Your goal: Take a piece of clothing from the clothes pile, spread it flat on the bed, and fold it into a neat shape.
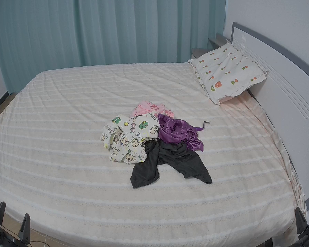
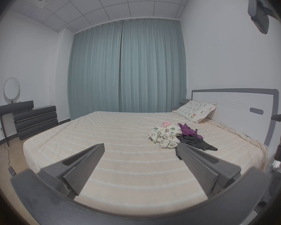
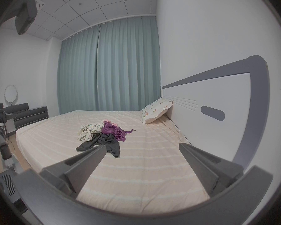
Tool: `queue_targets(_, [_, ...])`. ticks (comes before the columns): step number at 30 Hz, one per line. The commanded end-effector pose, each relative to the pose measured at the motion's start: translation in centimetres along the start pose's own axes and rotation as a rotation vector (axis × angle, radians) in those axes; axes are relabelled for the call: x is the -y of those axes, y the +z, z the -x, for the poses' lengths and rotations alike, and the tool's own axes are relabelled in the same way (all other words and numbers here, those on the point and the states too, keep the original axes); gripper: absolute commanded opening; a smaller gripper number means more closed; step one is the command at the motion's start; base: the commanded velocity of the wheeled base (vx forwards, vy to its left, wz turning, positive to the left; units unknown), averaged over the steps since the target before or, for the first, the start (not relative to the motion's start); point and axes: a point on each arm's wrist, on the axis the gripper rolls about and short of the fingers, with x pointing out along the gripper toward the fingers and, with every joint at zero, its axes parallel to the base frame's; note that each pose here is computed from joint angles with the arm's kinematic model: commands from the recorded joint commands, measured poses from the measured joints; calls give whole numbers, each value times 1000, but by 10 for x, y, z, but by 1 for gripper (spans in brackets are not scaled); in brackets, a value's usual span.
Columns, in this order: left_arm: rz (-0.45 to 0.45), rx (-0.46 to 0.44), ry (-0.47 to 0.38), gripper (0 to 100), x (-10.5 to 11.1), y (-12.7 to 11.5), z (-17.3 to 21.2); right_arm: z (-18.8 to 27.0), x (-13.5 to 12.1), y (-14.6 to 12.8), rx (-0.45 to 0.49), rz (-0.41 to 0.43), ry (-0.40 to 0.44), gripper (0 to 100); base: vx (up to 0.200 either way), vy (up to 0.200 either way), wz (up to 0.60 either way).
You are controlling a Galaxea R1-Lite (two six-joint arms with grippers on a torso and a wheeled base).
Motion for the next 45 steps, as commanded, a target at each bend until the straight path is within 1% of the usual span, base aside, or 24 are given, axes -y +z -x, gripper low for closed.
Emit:
queue_targets(1, [0,-6,1,100,0,-5,0,0,0,-4,2,1,0,100,0,0,0])
queue_targets(6, [0,-6,1,100,0,-5,0,0,0,-4,0,6,0,100,0,0,0])
queue_targets(7, [0,-6,1,100,0,-5,0,5,0,20,69,-20,28,100,0,0,0])
queue_targets(8, [0,-6,1,100,0,-5,0,7,0,56,103,-68,50,100,0,0,0])
queue_targets(9, [0,-6,1,100,0,-5,0,5,0,74,97,-106,54,100,0,0,0])
queue_targets(10, [0,-6,1,100,0,-5,0,-2,-1,88,51,-145,59,100,0,0,0])
queue_targets(12, [0,-6,1,100,0,-5,0,-23,-1,97,-56,-155,79,100,0,0,0])
queue_targets(13, [0,-6,1,100,0,-5,0,-31,-1,96,-109,-153,110,100,0,0,0])
queue_targets(14, [0,-6,1,100,0,-5,0,-36,-2,96,-137,-153,132,100,0,0,0])
queue_targets(15, [0,-6,1,100,0,-5,0,-53,-5,91,-249,-161,214,100,0,0,0])
queue_targets(16, [0,-6,1,100,0,-5,0,-53,-5,91,-249,-161,214,100,0,0,0])
queue_targets(17, [0,-6,1,100,0,-5,0,-72,-9,91,-346,-176,289,100,0,0,0])
queue_targets(18, [0,-6,1,100,0,-5,0,-89,-13,92,-404,-187,322,100,0,0,0])
queue_targets(20, [0,-6,1,100,0,-5,0,-121,-21,88,-498,-230,344,100,0,0,0])
queue_targets(22, [0,-6,1,100,0,-5,0,-147,-30,82,-547,-250,366,100,0,0,0])
queue_targets(25, [0,-6,1,100,0,-5,0,-192,-47,68,-580,-272,385,100,0,0,0])
queue_targets(29, [0,-6,1,100,0,-5,0,-245,-61,49,-588,-310,359,100,0,0,0])
queue_targets(30, [0,-6,1,100,0,-5,0,-246,-61,48,-591,-311,357,100,0,0,0])
queue_targets(32, [0,-6,1,100,0,-5,0,-277,-71,31,-626,-330,327,100,0,0,0])
queue_targets(34, [0,-6,1,100,0,-5,0,-285,-75,25,-638,-334,322,100,0,0,0])
queue_targets(35, [0,-6,1,100,0,-5,0,-301,-83,15,-664,-354,311,100,0,0,0])
queue_targets(38, [0,-6,1,100,0,-5,0,-316,-92,7,-684,-382,309,100,0,0,0])
queue_targets(40, [0,-6,1,100,0,-5,0,-332,-108,-9,-721,-408,290,100,0,0,0])
queue_targets(45, [0,-6,1,100,0,-5,0,-356,-126,-36,-744,-390,229,100,0,0,0])
